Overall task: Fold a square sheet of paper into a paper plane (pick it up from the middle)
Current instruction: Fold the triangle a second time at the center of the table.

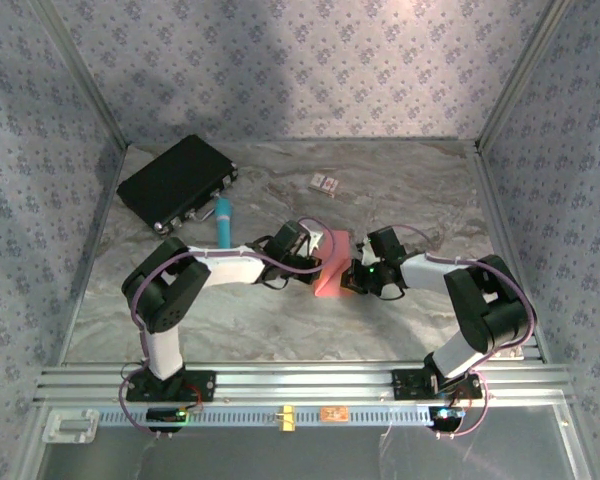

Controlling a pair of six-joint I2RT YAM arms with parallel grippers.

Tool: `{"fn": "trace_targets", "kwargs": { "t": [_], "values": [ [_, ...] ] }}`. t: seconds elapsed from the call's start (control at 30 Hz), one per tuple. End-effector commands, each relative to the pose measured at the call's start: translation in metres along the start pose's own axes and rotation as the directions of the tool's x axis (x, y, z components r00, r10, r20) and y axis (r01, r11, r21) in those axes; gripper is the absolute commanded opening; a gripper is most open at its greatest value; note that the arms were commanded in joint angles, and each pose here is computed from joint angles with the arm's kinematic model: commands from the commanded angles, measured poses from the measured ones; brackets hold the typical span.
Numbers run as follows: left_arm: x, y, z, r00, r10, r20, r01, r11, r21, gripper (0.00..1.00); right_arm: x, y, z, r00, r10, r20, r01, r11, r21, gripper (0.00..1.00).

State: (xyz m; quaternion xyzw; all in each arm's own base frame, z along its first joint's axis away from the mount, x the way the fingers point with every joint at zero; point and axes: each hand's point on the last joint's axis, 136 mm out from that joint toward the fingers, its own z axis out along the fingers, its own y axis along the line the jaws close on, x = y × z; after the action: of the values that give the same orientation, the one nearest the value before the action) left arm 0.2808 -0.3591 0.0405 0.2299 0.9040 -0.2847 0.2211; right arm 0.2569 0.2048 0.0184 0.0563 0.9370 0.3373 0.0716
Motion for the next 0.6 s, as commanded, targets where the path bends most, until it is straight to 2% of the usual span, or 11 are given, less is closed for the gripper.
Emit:
{"fn": "trace_targets", "kwargs": {
  "t": [0.0, 0.57],
  "values": [
    [-0.0075, -0.0010, -0.0002, 1.000, 0.015, 0.000, -0.015, 1.000, 0.002, 0.00, 0.0141, -0.0185, -0.0002, 0.999, 0.027, -0.044, -0.024, 0.998, 0.066, 0.04],
    [-0.0075, 0.0022, 0.0046, 1.000, 0.015, -0.004, -0.015, 1.000, -0.013, 0.00, 0.0143, -0.0183, -0.0005, 0.999, 0.027, -0.044, -0.024, 0.998, 0.065, 0.04]
  ]
}}
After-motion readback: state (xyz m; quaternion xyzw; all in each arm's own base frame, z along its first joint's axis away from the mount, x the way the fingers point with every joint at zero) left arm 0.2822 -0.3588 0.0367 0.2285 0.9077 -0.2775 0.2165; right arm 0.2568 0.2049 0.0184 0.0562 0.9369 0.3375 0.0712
